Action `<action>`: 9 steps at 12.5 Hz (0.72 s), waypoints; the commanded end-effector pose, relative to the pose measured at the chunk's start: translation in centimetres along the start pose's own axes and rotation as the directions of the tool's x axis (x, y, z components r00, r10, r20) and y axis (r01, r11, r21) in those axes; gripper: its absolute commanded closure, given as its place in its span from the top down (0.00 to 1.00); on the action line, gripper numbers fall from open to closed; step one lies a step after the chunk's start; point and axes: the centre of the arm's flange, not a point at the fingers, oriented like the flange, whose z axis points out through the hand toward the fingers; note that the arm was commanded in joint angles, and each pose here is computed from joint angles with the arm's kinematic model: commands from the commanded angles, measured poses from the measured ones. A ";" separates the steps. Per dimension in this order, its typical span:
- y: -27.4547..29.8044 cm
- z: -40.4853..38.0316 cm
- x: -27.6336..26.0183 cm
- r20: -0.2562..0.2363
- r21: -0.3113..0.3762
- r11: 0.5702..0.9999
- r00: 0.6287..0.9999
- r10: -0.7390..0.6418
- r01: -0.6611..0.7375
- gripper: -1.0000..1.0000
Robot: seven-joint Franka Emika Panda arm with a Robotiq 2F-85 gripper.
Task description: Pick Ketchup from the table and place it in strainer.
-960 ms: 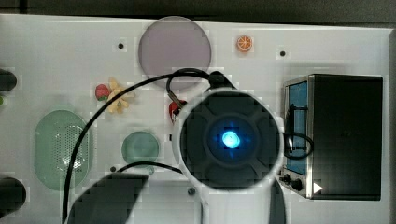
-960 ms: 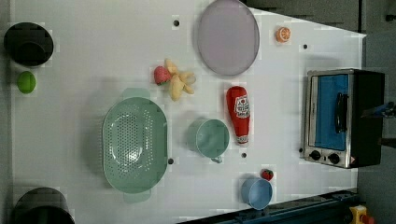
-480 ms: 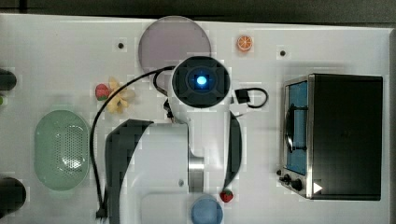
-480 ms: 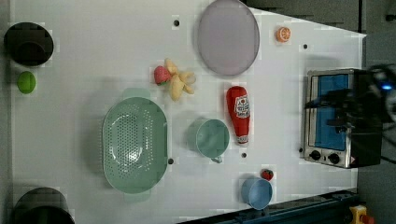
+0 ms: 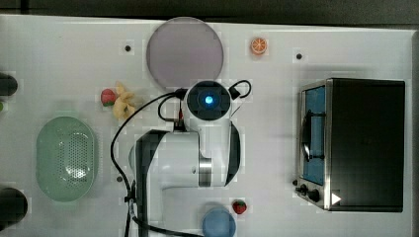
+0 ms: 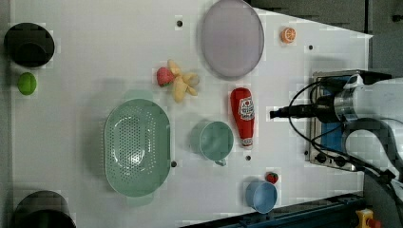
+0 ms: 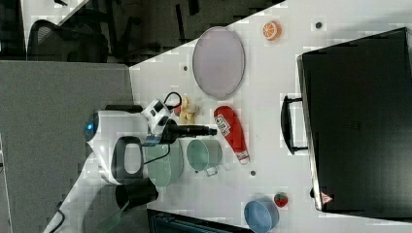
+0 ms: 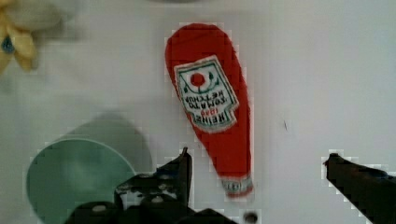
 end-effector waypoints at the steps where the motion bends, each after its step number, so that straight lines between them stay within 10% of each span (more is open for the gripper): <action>1: -0.2 2.4 0.2 -0.042 -0.004 0.980 0.979 -0.197 0.197 1.00; 9: 0.2 13.5 -0.2 -0.061 0.022 0.983 0.982 -0.181 0.182 1.00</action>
